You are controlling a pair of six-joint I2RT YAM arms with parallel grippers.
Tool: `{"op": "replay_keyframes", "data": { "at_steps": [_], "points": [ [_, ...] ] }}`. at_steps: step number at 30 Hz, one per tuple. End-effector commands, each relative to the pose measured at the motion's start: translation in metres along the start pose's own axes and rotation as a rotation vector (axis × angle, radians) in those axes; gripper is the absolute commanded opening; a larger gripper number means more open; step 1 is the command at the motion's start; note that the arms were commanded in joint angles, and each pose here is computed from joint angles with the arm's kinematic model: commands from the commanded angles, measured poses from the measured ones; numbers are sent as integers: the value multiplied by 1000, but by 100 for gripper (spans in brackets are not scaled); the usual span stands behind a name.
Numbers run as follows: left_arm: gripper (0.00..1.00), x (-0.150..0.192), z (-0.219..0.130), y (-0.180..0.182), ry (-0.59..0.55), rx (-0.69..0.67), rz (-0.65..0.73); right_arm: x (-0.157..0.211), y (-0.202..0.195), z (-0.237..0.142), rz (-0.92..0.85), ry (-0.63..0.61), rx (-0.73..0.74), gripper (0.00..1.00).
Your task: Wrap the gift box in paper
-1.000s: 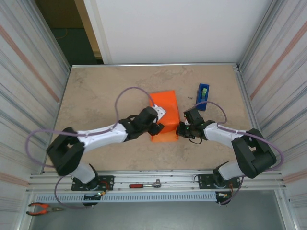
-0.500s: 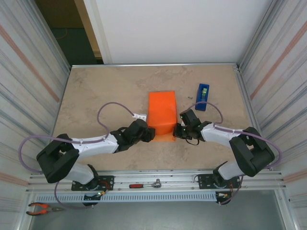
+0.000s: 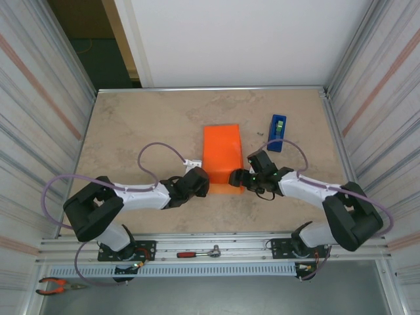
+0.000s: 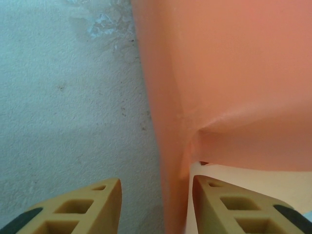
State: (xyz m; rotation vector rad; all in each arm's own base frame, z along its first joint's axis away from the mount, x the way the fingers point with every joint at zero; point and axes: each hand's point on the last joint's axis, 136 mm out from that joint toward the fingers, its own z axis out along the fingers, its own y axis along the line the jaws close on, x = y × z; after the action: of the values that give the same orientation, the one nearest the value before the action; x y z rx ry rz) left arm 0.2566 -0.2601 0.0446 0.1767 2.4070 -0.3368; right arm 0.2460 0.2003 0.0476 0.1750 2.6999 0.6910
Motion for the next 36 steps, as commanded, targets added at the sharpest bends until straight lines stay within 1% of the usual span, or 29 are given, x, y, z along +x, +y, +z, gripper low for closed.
{"op": "replay_keyframes", "data": {
  "at_steps": [1,2,6,9,11,17,23,28,32,36],
  "points": [
    [42,-9,-1,3,-32,-49,6,1,-8,-15,-8,-16,30,90],
    [42,-10,-1,3,-34,-50,11,-3,-6,-17,-8,-26,28,92],
    [42,-12,-1,-1,-37,-54,38,-21,-2,-17,2,-60,48,93],
    [42,-11,0,-5,-35,-59,59,-34,-3,-9,19,-85,76,92],
    [42,-11,1,-8,-36,-59,70,-41,-3,-2,34,-95,85,90],
    [42,-11,-1,-12,-39,-57,83,-39,-14,18,54,-81,122,79],
    [43,-17,-4,-14,-62,-50,77,-35,-23,23,70,-80,133,68],
    [42,-23,0,-19,-72,-58,83,-35,-25,28,74,-72,134,56],
    [39,-23,4,-19,-67,-81,78,-35,-24,31,78,-70,132,48],
    [34,-19,7,-13,-57,-119,52,-32,-22,34,78,-67,127,44]
  ]
}}
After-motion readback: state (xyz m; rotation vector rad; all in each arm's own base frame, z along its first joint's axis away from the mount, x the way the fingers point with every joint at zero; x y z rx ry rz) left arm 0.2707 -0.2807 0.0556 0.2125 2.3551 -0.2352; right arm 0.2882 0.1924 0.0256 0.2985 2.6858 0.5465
